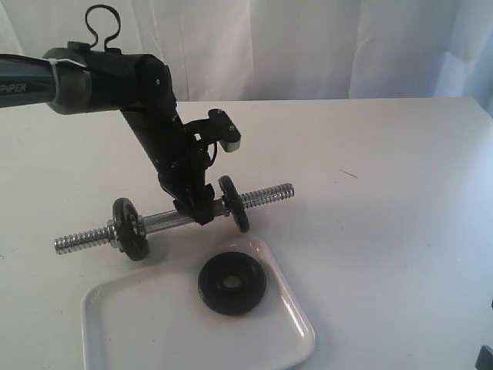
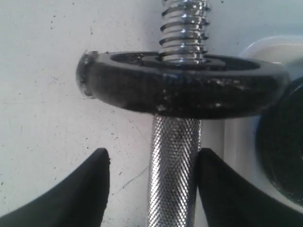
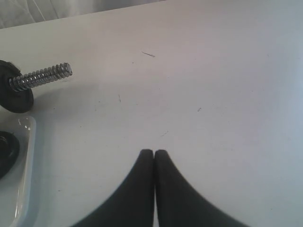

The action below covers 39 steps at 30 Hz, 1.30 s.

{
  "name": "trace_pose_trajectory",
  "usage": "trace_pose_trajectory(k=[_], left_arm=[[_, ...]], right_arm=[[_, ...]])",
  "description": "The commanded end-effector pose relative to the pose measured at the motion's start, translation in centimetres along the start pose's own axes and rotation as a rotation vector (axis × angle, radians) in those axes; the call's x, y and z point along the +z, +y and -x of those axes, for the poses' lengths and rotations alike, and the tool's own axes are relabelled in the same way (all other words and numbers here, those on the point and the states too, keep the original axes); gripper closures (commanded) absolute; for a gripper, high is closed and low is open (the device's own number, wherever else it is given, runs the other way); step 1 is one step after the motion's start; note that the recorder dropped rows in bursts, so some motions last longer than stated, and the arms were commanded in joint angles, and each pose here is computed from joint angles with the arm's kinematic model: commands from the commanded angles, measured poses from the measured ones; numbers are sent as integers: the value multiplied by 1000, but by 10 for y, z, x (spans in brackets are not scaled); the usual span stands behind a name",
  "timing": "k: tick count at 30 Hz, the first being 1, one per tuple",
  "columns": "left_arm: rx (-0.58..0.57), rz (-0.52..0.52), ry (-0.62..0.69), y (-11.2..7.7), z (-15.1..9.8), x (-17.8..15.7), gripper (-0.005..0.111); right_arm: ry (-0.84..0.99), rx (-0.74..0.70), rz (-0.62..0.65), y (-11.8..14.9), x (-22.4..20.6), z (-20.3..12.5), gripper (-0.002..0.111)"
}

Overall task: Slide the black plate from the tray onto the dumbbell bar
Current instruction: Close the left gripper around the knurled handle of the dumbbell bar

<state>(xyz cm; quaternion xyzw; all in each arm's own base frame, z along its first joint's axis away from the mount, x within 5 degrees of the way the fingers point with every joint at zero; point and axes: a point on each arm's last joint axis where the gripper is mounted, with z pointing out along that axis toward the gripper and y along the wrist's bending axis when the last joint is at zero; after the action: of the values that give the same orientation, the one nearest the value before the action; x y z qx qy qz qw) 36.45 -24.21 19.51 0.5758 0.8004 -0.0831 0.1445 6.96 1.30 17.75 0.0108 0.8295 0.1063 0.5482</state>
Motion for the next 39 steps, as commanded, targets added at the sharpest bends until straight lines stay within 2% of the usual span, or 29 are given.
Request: trace_pose_trajectory(k=[1, 11, 17, 25, 28, 34, 39], left_arm=[[-11, -9, 16, 0, 0, 7, 48], [-13, -31, 65, 3, -5, 29, 48], [-9, -4, 130, 6, -11, 29, 48], [-7, -1, 134, 6, -12, 29, 50], [-10, -6, 134, 5, -12, 29, 62], [-6, 1, 127, 6, -11, 29, 107], [-21, 12, 91, 7, -8, 29, 107]], right_arm=[[-13, 1, -6, -1, 0, 0, 108], [-13, 1, -6, -1, 0, 0, 108], [-13, 1, -6, -1, 0, 0, 108], [-13, 1, -6, -1, 0, 0, 108], [-13, 1, -6, -1, 0, 0, 108], [-13, 1, -6, -1, 0, 0, 108], [-13, 1, -6, -1, 0, 0, 108]])
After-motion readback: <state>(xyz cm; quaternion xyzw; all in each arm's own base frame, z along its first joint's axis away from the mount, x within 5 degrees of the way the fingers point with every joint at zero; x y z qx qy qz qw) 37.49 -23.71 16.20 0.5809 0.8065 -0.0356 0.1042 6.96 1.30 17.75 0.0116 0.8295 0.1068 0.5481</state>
